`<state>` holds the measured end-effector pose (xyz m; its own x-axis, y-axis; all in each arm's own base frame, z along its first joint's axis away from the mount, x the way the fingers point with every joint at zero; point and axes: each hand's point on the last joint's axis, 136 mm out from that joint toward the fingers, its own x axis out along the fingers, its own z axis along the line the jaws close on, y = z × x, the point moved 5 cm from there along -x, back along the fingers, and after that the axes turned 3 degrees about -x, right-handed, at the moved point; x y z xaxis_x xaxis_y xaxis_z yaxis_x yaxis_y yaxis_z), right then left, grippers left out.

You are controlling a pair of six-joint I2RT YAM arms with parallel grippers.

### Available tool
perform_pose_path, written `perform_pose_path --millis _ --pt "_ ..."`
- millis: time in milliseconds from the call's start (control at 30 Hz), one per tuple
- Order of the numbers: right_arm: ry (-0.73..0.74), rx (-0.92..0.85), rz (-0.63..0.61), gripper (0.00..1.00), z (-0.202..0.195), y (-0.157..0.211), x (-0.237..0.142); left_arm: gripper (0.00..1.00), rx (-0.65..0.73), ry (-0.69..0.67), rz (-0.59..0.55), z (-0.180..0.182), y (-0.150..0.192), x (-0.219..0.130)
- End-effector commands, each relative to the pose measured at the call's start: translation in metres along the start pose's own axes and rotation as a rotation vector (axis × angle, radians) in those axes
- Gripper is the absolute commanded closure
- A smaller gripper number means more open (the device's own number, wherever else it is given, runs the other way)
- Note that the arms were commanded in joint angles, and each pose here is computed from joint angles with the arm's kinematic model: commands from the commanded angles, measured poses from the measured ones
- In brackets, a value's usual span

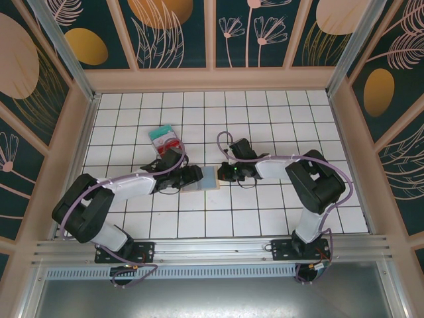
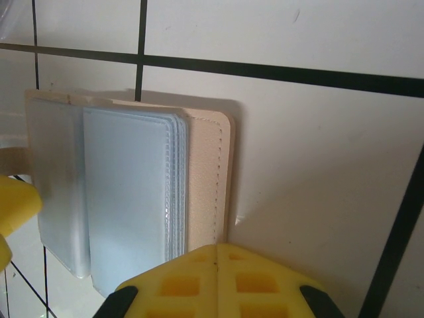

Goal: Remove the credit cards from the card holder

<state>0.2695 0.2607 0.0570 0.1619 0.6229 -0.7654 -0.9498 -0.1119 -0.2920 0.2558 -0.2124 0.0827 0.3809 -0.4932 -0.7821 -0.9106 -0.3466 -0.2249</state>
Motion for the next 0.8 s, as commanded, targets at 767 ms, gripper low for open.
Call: perform_pose_path --millis 767 --pt "0.026 0.018 0.057 1.0 -0.008 0.017 0.008 0.43 -0.011 -0.161 -0.064 0.024 -0.002 -0.006"
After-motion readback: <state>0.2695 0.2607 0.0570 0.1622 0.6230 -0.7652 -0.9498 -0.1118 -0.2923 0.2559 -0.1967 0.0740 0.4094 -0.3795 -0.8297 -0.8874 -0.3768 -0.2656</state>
